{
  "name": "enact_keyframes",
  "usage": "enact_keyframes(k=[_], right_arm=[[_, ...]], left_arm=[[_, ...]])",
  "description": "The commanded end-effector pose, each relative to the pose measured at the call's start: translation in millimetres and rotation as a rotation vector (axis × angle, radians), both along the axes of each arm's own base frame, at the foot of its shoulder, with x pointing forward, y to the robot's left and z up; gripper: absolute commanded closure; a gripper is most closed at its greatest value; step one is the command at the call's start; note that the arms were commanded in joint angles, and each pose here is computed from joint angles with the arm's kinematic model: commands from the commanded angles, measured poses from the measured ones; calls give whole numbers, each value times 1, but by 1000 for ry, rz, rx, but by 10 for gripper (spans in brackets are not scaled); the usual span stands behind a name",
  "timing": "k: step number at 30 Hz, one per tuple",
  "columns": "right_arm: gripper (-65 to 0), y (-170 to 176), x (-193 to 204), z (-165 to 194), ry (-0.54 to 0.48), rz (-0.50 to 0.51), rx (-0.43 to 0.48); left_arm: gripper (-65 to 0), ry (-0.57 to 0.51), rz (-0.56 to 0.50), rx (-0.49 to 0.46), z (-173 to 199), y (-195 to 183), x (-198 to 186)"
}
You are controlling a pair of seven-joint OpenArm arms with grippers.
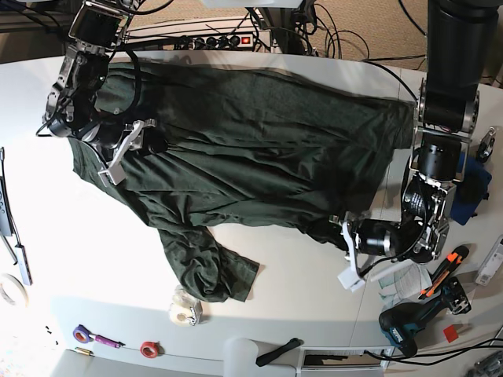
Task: Layout the t-shirt on the table in an organized manner, then fold the t-shirt properly
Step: 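Drag the grasped fabric with both grippers to smooth the shirt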
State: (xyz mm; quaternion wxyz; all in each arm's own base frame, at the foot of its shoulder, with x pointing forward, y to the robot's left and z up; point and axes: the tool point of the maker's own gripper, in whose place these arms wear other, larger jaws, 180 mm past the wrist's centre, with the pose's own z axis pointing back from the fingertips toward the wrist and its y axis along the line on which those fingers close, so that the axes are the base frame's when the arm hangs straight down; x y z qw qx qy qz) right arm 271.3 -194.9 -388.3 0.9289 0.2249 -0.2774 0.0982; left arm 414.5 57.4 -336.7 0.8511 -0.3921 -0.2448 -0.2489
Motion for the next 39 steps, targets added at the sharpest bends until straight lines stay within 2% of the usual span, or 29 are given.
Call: enact_keyframes(k=[1,8,14,18,20,23,24,28,30,39], right_arm=[[-231,-6,-3,0,10,6,-31],[-231,-7,-18,-10,38,-1,-29],[-231,-30,-24,-25,70,-56,-156],[-227,-39,-25,-29,92,-97,-197],[-186,-41,-26,-30,99,-112,-201],[-12,-46,-27,-32,110,-118,-227],[0,-48,-28,-33,116,-118,-241],[0,-52,-31,-35,130,-118,-269],[0,-52,-34,-37,136,-117,-269],[0,-53,-51,-46,172,-113,-273]], left_arm=[[0,-70,20,-32,25,2,18],[0,-114,55,-47,30,2,27],[0,-140,67,-12,27,6,31],[0,-159,76,4,26,9,34],[0,-161,77,2,26,8,35],[0,-163,79,0,26,8,35],[0,-165,80,-1,27,8,36],[0,-228,115,36,26,15,46],[0,-243,175,75,23,23,56],[0,-306,302,178,19,45,77]])
